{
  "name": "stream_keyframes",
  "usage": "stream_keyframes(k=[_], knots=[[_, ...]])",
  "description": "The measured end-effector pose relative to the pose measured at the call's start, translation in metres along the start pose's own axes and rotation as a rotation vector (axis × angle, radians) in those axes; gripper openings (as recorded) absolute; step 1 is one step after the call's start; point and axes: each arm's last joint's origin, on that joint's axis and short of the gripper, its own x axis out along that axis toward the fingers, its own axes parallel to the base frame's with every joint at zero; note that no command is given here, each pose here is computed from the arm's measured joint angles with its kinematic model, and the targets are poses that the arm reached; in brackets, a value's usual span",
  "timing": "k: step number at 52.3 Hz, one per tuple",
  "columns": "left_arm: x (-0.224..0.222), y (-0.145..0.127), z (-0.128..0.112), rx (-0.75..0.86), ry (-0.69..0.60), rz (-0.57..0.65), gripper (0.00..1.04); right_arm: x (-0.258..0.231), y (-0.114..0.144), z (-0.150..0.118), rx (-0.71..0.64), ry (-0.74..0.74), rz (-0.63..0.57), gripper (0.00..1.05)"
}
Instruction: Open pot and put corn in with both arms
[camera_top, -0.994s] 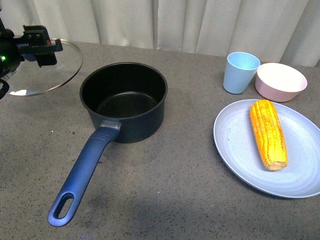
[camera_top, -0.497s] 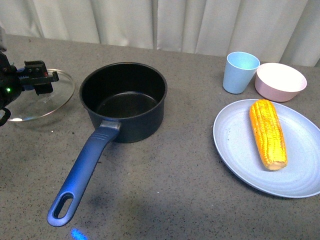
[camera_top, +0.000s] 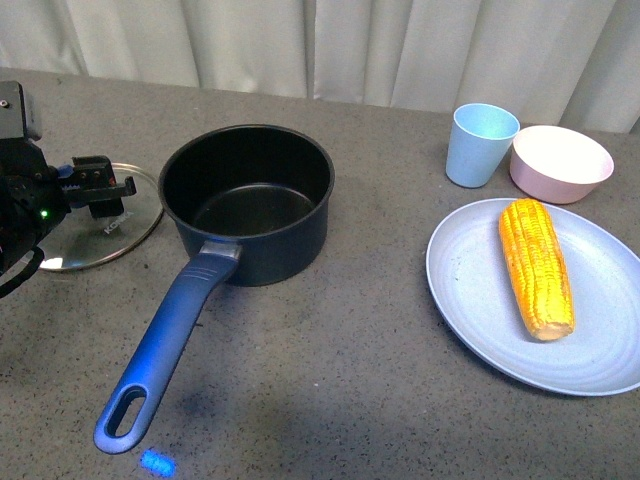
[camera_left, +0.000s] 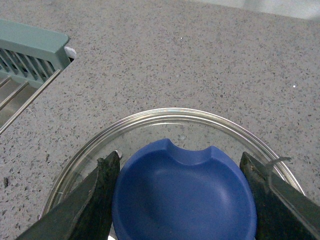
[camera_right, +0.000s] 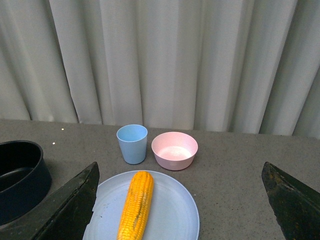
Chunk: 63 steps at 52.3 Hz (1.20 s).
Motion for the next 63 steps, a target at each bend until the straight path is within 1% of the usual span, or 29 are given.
stream_keyframes(k=[10,11,13,14,16,17,19,23,27,31,35,42,51,58,63], knots=[[0.001,0.000,-0.001,-0.002,-0.011,0.014,0.65,0.000,0.000,0.000,0.000,0.000,0.000,0.95],[0.001,0.000,0.000,-0.001,-0.013,0.017,0.71,0.000,0.000,0.000,0.000,0.000,0.000,0.95],[0.001,0.000,0.000,0.004,-0.023,0.022,0.78,0.000,0.000,0.000,0.000,0.000,0.000,0.95],[0.001,0.000,0.002,0.006,-0.033,0.029,0.83,0.000,0.000,0.000,0.000,0.000,0.000,0.95],[0.000,0.001,0.006,0.006,-0.042,0.035,0.90,0.000,0.000,0.000,0.000,0.000,0.000,0.95],[0.000,0.001,0.009,0.005,-0.048,0.041,0.96,0.000,0.000,0.000,0.000,0.000,0.000,0.95],[-0.002,0.001,0.013,0.004,-0.056,0.045,1.00,0.000,0.000,0.000,0.000,0.000,0.000,0.95],[-0.006,0.002,0.022,-0.004,-0.068,0.047,0.97,0.000,0.000,0.000,0.000,0.000,0.000,0.95],[-0.018,0.005,0.037,-0.018,-0.070,0.052,0.98,0.000,0.000,0.000,0.000,0.000,0.000,0.95],[-0.032,0.008,0.047,-0.022,-0.058,0.050,0.98,0.000,0.000,0.000,0.000,0.000,0.000,0.95],[-0.057,0.012,0.059,-0.021,-0.067,0.051,0.98,0.000,0.000,0.000,0.000,0.000,0.000,0.95],[-0.116,0.024,0.076,-0.042,-0.095,0.026,0.98,0.000,0.000,0.000,0.000,0.000,0.000,0.95],[-0.186,0.038,0.079,-0.042,-0.068,-0.015,0.98,0.000,0.000,0.000,0.000,0.000,0.000,0.95],[-0.215,0.044,0.079,-0.045,-0.078,-0.032,0.98,0.000,0.000,0.000,0.000,0.000,0.000,0.95],[-0.231,0.047,0.082,-0.046,-0.085,-0.022,0.98,0.000,0.000,0.000,0.000,0.000,0.000,0.95]])
